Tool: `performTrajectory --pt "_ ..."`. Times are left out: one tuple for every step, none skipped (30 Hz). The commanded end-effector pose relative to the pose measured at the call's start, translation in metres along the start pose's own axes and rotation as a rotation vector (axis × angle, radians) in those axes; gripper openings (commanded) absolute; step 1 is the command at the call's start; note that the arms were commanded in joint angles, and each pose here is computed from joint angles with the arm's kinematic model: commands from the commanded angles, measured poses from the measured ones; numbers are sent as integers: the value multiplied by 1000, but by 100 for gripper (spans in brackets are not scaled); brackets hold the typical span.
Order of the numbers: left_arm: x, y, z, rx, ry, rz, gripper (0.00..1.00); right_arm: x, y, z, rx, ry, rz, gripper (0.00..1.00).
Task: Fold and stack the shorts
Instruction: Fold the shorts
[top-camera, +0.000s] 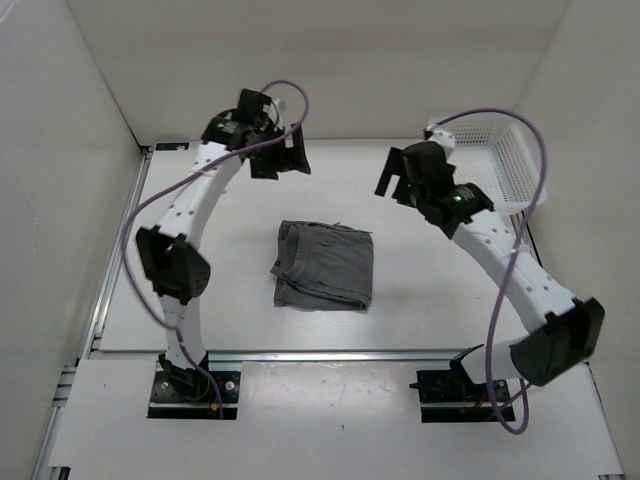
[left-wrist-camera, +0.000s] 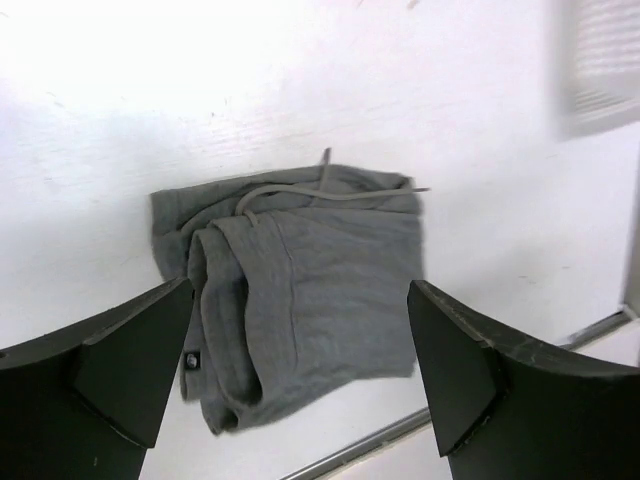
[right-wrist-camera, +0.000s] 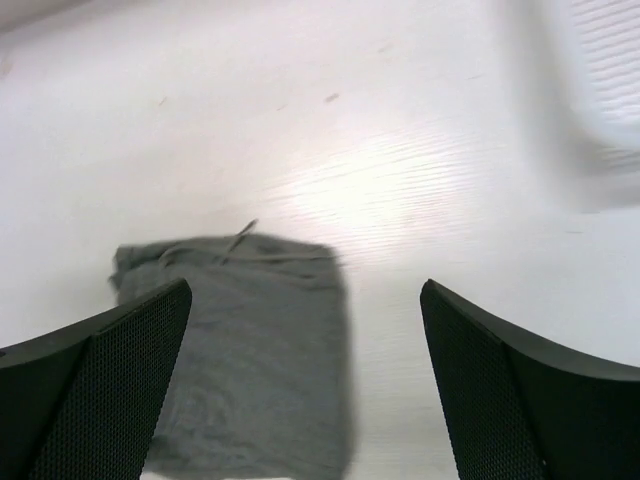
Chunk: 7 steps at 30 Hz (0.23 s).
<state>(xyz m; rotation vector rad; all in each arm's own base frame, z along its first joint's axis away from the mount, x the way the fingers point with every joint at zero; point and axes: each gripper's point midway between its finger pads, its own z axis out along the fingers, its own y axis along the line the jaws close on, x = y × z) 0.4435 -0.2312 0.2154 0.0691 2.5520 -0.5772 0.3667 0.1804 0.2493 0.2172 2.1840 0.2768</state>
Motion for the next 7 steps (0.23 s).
performTrajectory --pt "-24 -14 -120 34 -220 34 100 -4 -80 -30 315 -46 -108 100" --pt "-26 -11 -133 35 -250 30 100 -5 -90 -36 354 -65 -113 100" --pt "-22 -1 -139 19 -252 12 100 -11 -100 -48 373 -99 -113 100" --pt "-25 1 -149 17 -288 2 100 -5 -113 -50 412 -91 -119 100" --pt "-24 3 -171 13 -339 3 100 -2 -119 -55 429 -91 -133 97" --pt "-16 9 -171 3 -331 -6 100 -4 -126 -62 432 -107 -116 97" --pt "-15 16 -178 -15 -346 -16 100 -3 -131 -64 439 -109 -110 97"
